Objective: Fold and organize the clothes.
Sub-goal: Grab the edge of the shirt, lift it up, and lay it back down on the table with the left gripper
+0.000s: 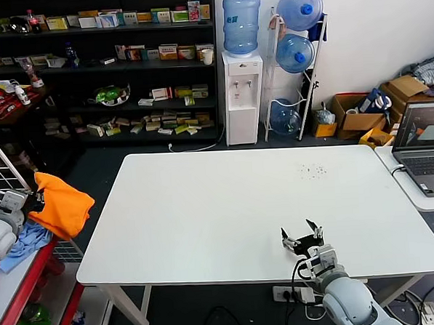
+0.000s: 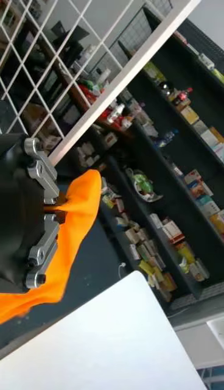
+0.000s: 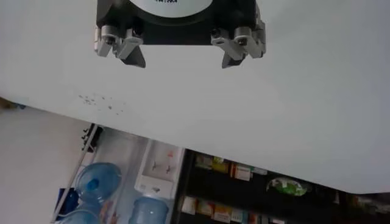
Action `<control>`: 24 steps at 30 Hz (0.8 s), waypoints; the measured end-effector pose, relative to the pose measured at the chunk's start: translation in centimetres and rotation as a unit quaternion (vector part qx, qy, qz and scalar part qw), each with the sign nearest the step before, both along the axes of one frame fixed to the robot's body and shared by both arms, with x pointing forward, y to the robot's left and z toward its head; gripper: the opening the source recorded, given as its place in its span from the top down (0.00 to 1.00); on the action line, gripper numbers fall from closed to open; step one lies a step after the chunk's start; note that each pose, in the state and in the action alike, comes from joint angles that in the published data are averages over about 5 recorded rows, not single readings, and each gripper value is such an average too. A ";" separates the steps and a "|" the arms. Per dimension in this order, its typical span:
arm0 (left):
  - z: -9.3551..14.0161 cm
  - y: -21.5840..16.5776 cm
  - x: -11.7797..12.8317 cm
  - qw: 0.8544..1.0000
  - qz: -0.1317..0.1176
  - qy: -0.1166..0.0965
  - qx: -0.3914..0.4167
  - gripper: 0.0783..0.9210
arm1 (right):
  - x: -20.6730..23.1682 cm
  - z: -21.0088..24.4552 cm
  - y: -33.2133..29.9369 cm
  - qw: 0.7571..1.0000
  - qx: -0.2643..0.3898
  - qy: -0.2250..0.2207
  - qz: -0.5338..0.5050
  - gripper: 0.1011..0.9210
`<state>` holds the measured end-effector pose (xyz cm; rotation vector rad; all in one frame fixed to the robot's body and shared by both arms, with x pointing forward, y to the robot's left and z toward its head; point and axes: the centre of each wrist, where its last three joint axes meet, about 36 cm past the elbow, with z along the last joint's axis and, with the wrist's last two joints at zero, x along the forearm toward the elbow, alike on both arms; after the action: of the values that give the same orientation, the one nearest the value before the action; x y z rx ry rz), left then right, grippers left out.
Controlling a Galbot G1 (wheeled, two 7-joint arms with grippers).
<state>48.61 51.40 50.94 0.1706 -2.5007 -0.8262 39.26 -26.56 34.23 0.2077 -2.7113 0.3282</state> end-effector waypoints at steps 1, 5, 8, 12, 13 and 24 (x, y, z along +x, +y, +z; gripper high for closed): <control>0.0 -0.2 0.0 1.000 -0.002 0.001 0.003 0.93 | 0.0 0.0 0.0 1.000 0.000 0.000 0.000 0.12; -0.3 -1.3 -0.1 1.000 -0.011 0.004 0.006 0.93 | -0.2 -0.2 -0.2 1.000 -0.002 0.000 -0.001 0.12; -1.0 -2.6 -0.2 1.000 -0.018 0.008 -0.003 0.93 | -0.4 -0.3 -0.2 1.000 -0.002 0.001 -0.002 0.12; -2.3 -4.9 -0.4 0.999 -0.028 0.014 -0.026 0.93 | -0.6 -0.4 -0.1 1.000 -0.003 0.003 -0.001 0.12; -2.6 -5.4 -0.4 0.999 -0.030 0.015 -0.033 0.93 | -0.7 -0.5 -0.1 1.000 -0.004 0.004 -0.001 0.12; -4.1 -12.8 -1.2 0.988 -0.035 0.017 -0.150 0.93 | -0.7 -0.9 -0.7 1.000 -0.013 0.007 -0.008 0.12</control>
<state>47.38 38.57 46.87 -0.0355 -2.5736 -0.4649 38.58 -27.26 33.35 0.1788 -2.6913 0.3565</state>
